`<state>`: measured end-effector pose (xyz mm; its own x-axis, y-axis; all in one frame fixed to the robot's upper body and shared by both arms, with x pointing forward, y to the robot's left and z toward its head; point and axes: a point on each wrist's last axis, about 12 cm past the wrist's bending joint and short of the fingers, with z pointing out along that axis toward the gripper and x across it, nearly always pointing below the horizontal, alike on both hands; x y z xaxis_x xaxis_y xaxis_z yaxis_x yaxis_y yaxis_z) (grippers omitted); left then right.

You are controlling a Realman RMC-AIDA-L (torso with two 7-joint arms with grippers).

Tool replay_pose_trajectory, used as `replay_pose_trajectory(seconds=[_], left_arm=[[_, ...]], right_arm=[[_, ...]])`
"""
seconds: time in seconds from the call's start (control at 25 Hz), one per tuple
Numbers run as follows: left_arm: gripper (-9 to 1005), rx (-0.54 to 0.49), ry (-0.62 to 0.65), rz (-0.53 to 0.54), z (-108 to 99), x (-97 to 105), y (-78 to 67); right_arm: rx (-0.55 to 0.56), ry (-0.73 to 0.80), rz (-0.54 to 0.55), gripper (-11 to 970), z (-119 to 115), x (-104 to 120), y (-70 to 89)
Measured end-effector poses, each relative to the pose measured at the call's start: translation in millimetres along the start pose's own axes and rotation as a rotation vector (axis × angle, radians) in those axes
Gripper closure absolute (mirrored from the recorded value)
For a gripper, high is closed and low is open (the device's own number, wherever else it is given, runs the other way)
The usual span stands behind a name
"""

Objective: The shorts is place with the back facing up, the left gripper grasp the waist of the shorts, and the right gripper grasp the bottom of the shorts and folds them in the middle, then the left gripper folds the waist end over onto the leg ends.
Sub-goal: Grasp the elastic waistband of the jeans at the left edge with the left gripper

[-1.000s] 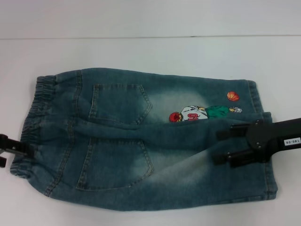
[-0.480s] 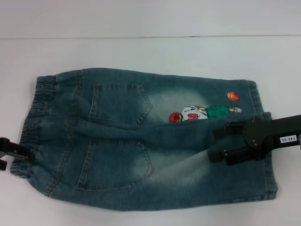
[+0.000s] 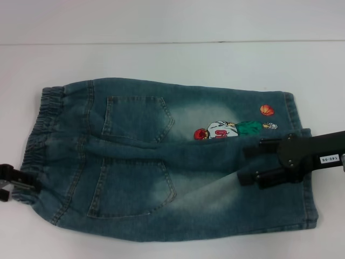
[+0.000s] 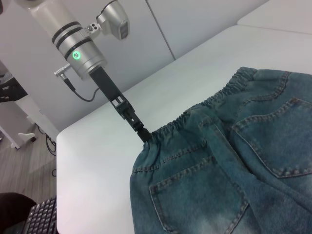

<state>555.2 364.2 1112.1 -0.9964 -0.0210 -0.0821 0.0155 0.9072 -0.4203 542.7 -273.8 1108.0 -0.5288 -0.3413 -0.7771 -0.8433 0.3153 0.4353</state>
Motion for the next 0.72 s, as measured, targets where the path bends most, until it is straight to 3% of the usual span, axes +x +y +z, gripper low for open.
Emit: replay_pose_trajectory(seconds=[0.72], left_arm=[[64,0.024,0.003,0.045,4.6,-7.8,-14.3]], right_arm=[[0.009,-0.002,0.003,35,-0.1,1.1,-0.7]])
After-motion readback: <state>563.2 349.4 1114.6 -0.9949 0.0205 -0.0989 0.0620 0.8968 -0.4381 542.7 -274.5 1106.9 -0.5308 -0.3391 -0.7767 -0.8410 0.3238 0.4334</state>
